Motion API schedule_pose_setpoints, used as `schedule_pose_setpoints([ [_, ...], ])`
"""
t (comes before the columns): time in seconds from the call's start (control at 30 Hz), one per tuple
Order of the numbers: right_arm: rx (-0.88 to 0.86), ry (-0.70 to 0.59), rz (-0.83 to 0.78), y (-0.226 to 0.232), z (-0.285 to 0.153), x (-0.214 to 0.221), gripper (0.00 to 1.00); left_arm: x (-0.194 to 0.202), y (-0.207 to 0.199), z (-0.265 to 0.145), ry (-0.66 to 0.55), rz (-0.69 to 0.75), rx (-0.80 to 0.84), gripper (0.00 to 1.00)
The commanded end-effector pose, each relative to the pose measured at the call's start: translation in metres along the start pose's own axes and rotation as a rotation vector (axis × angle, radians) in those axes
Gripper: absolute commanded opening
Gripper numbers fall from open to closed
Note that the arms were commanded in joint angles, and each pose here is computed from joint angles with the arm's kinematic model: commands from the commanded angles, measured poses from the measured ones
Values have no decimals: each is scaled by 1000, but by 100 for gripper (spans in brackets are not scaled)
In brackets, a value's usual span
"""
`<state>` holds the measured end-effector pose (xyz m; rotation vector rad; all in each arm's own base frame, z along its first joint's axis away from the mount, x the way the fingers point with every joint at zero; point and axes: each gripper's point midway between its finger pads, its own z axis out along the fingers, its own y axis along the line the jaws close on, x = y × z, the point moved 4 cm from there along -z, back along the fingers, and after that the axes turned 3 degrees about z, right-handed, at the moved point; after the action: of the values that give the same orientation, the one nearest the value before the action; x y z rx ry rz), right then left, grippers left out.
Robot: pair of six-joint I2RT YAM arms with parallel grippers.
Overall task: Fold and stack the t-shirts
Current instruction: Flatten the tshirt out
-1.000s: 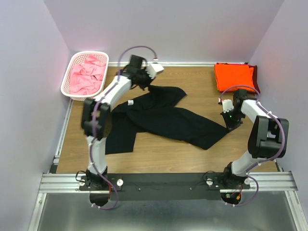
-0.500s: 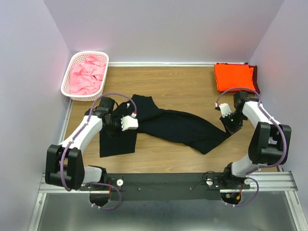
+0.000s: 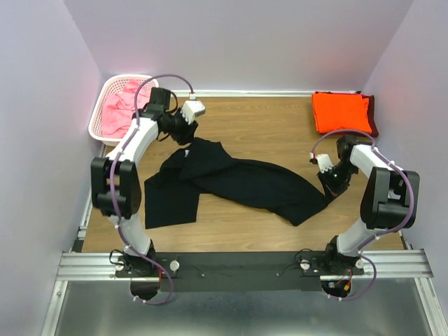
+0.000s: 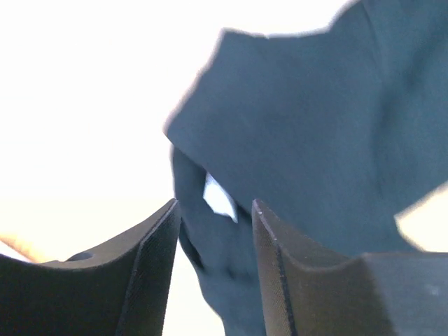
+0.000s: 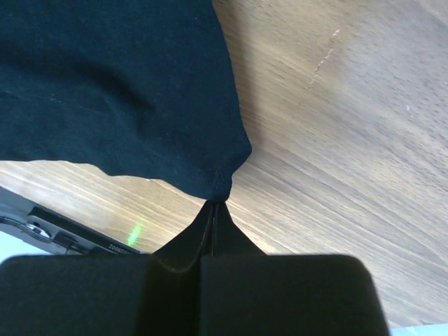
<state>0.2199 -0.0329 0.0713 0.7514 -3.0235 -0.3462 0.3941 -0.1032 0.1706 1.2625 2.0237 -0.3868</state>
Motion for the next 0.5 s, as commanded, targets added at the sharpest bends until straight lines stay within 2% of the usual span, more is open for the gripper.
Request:
schedule_pose_setpoints([
  [0.0,-37,-45,-9,5,-8,-7,1,-33,30,29,-123,-225,7,57],
  [0.07,-36,-59,-8,6,-10,-9,1,-47,45,34,-153,-249,2,59],
  [0.1,-33,-66,-3,6,-12,-10,0,-36,46,51,-121,-290,36,59],
  [0.33,-50,-77,3,9,-16,-13,0,-16,51,85,-67,-394,82,66],
  [0.4,-55,-79,3,10,-16,-13,1,-7,46,93,-39,-425,108,66],
  [0.47,-60,-75,5,9,-15,-14,1,-4,41,95,-35,-441,139,61],
])
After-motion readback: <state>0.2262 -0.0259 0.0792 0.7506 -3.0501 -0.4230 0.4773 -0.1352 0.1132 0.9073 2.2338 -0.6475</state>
